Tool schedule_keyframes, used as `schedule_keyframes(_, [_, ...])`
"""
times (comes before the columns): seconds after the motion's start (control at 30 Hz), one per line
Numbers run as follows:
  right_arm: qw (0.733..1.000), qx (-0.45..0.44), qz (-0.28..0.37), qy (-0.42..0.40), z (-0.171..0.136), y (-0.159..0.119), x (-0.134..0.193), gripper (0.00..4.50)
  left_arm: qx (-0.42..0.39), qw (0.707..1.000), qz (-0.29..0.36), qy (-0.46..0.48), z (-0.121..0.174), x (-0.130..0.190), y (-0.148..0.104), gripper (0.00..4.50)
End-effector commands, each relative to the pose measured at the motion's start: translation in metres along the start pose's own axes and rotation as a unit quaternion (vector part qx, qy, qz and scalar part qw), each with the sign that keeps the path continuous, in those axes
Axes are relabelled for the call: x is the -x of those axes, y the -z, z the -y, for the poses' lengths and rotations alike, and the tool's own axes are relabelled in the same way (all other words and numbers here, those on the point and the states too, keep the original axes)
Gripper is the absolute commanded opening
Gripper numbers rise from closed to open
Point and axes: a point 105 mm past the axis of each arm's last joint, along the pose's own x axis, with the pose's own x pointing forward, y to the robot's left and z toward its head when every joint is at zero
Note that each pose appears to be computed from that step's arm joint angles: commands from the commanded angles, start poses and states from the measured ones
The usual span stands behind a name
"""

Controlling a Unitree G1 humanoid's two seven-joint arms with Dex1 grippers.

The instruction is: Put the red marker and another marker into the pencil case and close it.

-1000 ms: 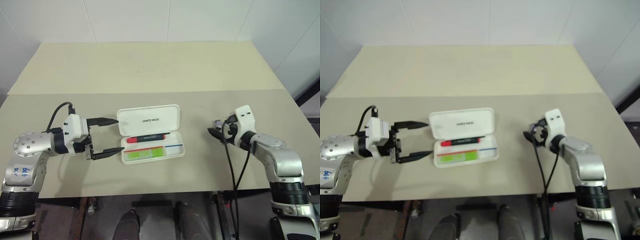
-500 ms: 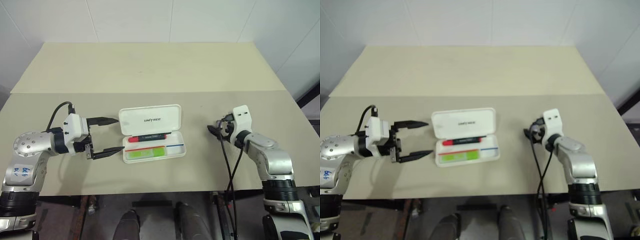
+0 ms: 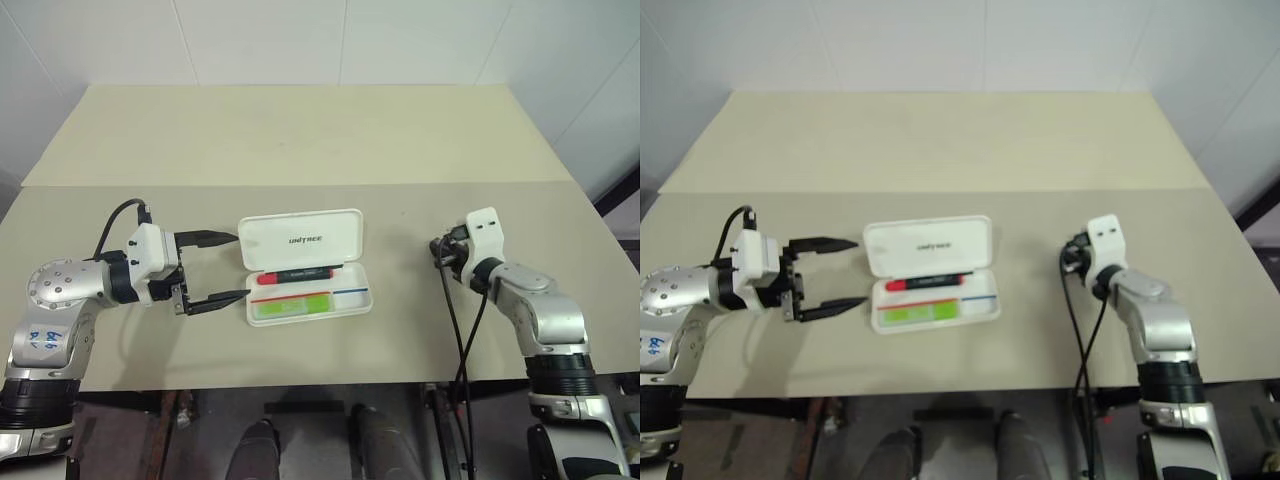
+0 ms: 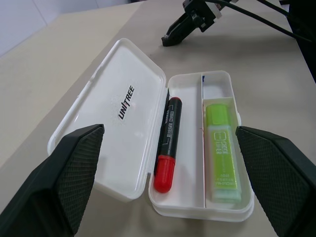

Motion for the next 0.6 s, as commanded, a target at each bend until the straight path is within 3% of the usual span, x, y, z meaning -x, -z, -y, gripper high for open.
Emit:
schedule_keyframes(0.03, [0.992,0.059,0.068,-0.090,-0.021,-0.036,0.007,0.40,-0.020,1.000,0.000,-0.003,-0.004,0.002,-0.006,4.50])
schedule_keyframes(0.17, [0.955,0.135,0.094,-0.246,-0.065,-0.053,0.029,0.40,-0.021,1.000,-0.004,0.002,-0.003,0.005,-0.006,4.50])
schedule_keyframes(0.27, [0.935,0.156,0.095,-0.305,-0.083,-0.057,0.040,0.40,-0.021,1.000,-0.007,0.006,-0.003,0.007,-0.006,4.50])
schedule_keyframes(0.37, [0.893,0.181,0.091,-0.403,-0.117,-0.055,0.058,0.40,-0.017,1.000,-0.011,0.013,0.000,0.011,-0.006,4.50])
schedule_keyframes(0.43, [0.873,0.194,0.092,-0.437,-0.129,-0.052,0.064,0.40,-0.014,1.000,-0.012,0.018,0.003,0.011,-0.006,4.50])
schedule_keyframes(0.6, [0.858,0.214,0.076,-0.461,-0.140,-0.042,0.059,0.40,-0.012,1.000,-0.012,0.021,0.006,0.009,-0.007,4.50])
